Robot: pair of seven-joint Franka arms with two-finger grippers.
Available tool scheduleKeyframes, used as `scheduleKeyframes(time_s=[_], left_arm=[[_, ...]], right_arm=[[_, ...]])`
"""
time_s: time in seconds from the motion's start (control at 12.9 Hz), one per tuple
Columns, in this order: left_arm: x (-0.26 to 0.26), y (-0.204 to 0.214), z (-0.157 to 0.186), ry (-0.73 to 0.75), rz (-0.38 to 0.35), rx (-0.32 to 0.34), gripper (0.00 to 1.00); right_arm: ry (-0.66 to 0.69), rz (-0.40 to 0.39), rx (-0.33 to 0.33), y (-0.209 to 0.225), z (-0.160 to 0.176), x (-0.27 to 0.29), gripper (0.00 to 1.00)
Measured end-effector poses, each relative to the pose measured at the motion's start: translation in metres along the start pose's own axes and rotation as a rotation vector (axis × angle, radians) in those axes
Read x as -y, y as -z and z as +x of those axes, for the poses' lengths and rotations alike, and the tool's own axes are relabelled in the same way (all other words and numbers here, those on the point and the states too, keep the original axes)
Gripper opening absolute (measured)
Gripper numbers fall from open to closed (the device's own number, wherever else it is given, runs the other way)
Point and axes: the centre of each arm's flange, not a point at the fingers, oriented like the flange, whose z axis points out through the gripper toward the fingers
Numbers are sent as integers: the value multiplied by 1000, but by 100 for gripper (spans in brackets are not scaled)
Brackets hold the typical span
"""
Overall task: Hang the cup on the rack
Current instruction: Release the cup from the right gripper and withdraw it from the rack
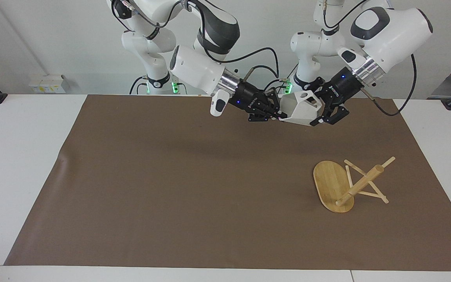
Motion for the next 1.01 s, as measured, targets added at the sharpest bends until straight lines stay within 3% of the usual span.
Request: scheduleKeyframes(time_s=[0.54,0.62,0.7,1.01], left_arm=[[0,0,0,7,-3,1,72],[-2,-2,1,13,-12,0,72],[-4,-3,4,19,-15,0,72],[-7,-6,8,22,-24,-1,72]], right_arm=[[-22,0,0,0,0,0,4],[-37,0,-3,0,0,0,11],[-46,-1,-3,0,0,0,11],[-51,0,-4,0,0,0,52]])
